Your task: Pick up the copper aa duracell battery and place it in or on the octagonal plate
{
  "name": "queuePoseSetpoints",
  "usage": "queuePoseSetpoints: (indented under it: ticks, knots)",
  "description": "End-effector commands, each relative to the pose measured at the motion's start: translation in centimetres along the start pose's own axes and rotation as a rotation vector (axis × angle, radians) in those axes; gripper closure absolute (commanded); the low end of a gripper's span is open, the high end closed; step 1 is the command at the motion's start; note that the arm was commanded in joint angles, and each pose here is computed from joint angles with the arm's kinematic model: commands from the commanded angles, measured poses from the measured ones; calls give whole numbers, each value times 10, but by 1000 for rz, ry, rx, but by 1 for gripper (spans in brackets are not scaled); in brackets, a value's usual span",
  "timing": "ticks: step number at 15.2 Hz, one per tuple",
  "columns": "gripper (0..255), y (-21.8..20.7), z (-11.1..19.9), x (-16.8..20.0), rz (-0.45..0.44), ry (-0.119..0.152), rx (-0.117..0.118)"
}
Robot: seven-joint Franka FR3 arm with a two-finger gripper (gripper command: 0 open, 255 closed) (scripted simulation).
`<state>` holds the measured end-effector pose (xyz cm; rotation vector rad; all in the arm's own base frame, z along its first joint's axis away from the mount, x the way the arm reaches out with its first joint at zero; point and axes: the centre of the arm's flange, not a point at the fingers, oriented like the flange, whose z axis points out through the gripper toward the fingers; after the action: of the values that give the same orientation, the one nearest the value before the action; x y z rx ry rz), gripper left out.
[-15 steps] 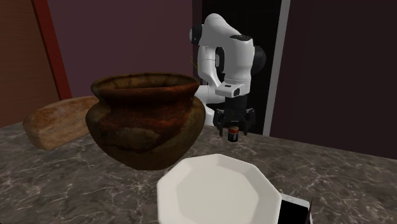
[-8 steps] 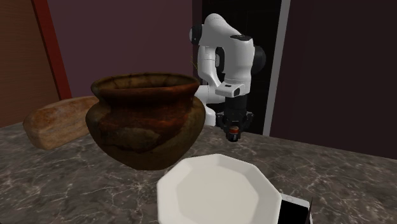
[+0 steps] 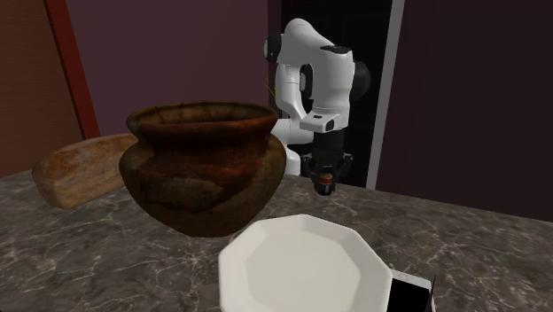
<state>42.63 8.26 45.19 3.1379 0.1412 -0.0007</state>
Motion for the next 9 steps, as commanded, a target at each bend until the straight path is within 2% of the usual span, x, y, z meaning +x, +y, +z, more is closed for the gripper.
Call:
queuePoseSetpoints:
  ticks: [1, 9]
  knots:
    - [255, 0, -9, 0, 0, 0, 0]
    - [255, 0, -51, 0, 0, 0, 0]
